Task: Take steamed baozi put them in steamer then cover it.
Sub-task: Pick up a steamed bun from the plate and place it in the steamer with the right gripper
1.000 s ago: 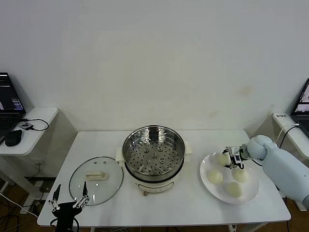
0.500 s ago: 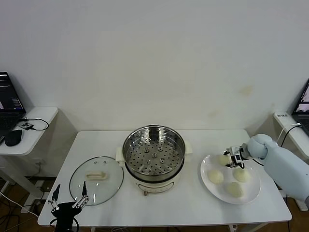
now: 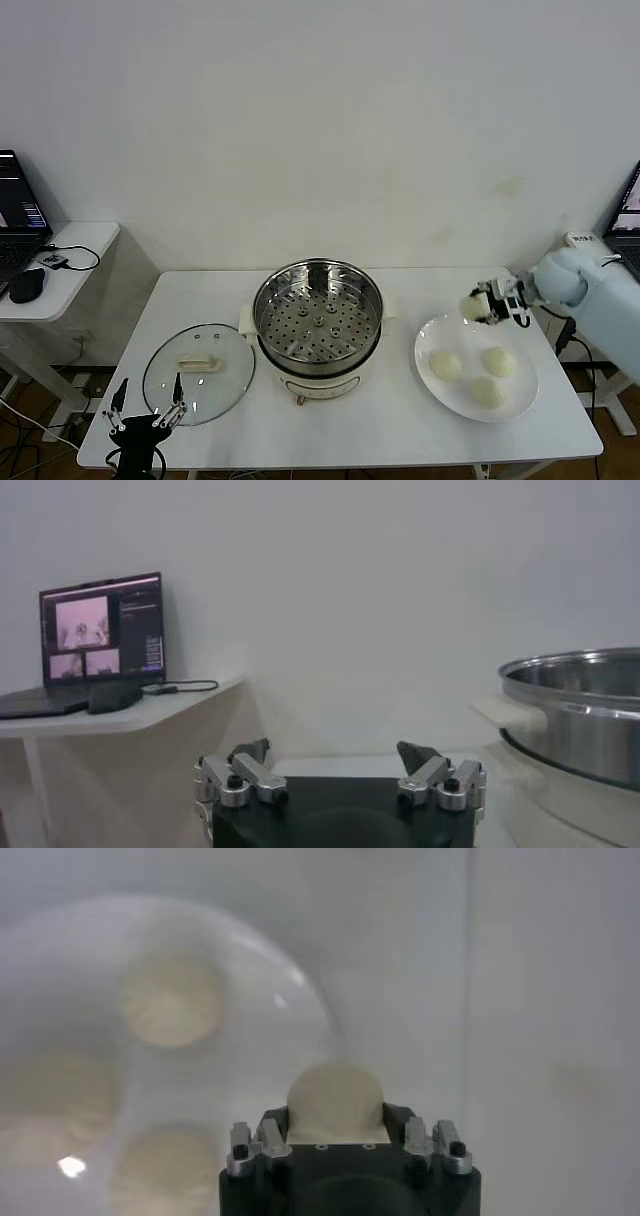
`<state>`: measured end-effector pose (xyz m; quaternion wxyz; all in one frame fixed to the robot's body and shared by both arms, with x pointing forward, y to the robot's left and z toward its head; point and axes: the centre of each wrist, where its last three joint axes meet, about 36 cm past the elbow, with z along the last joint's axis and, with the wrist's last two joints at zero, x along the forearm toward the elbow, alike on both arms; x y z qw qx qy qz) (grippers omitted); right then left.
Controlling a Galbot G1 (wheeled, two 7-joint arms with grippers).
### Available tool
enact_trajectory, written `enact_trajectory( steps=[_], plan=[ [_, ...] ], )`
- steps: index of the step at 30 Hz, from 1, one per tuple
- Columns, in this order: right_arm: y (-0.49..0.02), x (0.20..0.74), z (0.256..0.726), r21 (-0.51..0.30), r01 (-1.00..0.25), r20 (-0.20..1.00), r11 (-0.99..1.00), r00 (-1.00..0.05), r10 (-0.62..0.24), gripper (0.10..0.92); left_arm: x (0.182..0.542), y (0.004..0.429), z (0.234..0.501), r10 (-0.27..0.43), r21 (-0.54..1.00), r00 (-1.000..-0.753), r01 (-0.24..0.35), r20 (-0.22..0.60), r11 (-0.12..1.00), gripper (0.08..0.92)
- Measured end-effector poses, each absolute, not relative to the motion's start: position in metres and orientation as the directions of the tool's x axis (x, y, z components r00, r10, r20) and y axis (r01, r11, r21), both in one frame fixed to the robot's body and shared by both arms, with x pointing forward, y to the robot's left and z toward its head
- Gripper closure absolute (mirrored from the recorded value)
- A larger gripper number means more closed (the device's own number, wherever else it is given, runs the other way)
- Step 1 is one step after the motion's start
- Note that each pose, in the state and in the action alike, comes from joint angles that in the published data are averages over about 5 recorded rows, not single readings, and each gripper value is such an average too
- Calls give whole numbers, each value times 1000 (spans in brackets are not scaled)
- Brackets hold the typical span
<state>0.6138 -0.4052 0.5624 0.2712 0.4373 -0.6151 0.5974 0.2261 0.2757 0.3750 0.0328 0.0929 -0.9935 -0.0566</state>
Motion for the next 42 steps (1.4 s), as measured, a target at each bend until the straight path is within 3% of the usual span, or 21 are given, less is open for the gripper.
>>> enact_trajectory(
  steps=[11, 19, 31, 42],
  plan=[
    [-314, 639, 649, -590, -778, 782, -215, -483, -394, 420, 231, 281, 376, -188, 118, -981, -182, 44, 976, 177],
    [-235, 654, 664, -596, -716, 782, -364, -415, -465, 420, 232, 285, 373, -196, 121, -980, -190, 41, 974, 177],
    [-136, 673, 637, -533, -554, 844, -640, -297, -446, 425, 231, 288, 370, -218, 120, -975, -212, 38, 970, 177],
    [-89, 685, 604, -465, -345, 881, -815, -272, -388, 420, 229, 288, 367, -226, 120, -974, -220, 36, 968, 177]
  ],
)
